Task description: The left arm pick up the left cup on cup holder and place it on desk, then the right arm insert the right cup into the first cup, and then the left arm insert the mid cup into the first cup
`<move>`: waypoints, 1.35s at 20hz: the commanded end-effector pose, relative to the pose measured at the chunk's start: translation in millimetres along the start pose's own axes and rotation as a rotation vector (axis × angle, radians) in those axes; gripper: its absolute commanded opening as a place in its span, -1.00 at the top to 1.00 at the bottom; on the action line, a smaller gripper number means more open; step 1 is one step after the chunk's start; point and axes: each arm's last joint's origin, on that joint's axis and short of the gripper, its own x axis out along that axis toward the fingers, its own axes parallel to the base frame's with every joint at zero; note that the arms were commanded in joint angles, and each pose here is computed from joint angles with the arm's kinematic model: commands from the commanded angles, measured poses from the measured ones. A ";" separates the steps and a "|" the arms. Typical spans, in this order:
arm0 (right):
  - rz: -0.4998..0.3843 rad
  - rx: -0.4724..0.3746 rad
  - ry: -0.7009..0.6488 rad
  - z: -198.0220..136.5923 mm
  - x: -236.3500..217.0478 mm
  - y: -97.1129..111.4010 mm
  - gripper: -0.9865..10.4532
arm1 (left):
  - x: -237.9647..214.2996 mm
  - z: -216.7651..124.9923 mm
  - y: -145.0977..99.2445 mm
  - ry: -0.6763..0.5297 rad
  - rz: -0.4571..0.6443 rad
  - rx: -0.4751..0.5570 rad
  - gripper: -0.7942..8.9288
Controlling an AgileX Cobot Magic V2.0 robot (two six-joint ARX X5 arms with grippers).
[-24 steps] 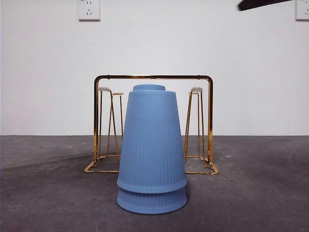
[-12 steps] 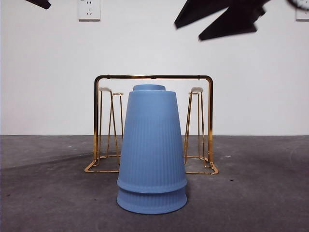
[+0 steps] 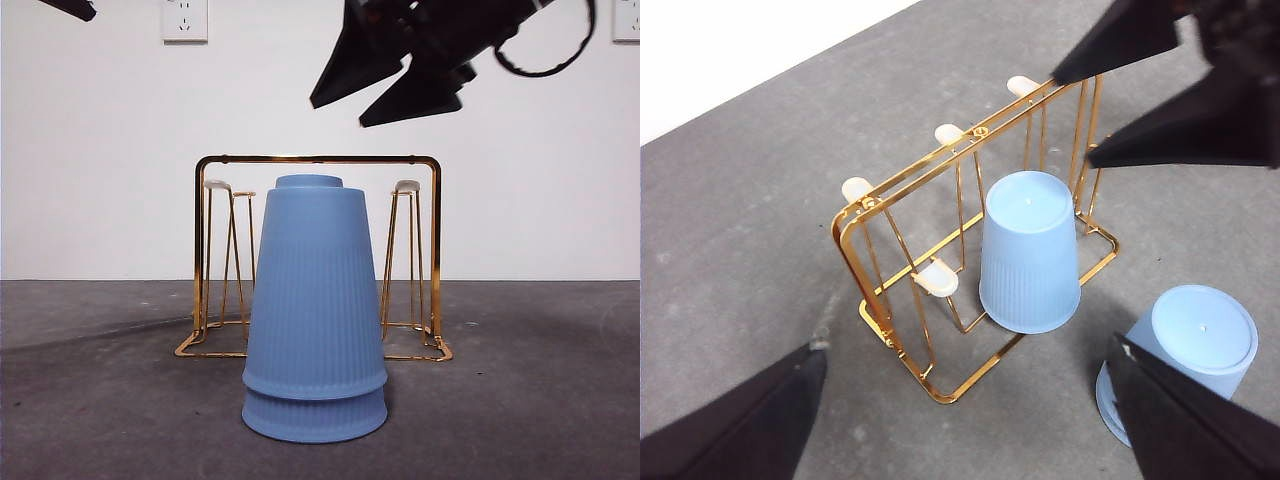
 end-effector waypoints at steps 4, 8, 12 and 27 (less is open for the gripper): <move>0.042 0.002 0.021 1.9 23.3 -0.7 0.11 | -1.1 5.3 0.6 -0.021 0.005 0.026 -0.06; 0.059 -0.002 0.066 -8.6 38.1 1.1 0.11 | -1.1 5.8 0.7 -0.026 0.007 0.027 -0.06; 0.046 -0.011 0.105 -18.0 49.3 0.2 0.11 | -1.1 5.8 0.7 -0.026 0.007 0.030 -0.06; 0.046 -0.008 0.149 -29.6 61.0 -1.8 0.40 | -1.1 5.9 0.8 -0.027 0.007 0.031 -0.06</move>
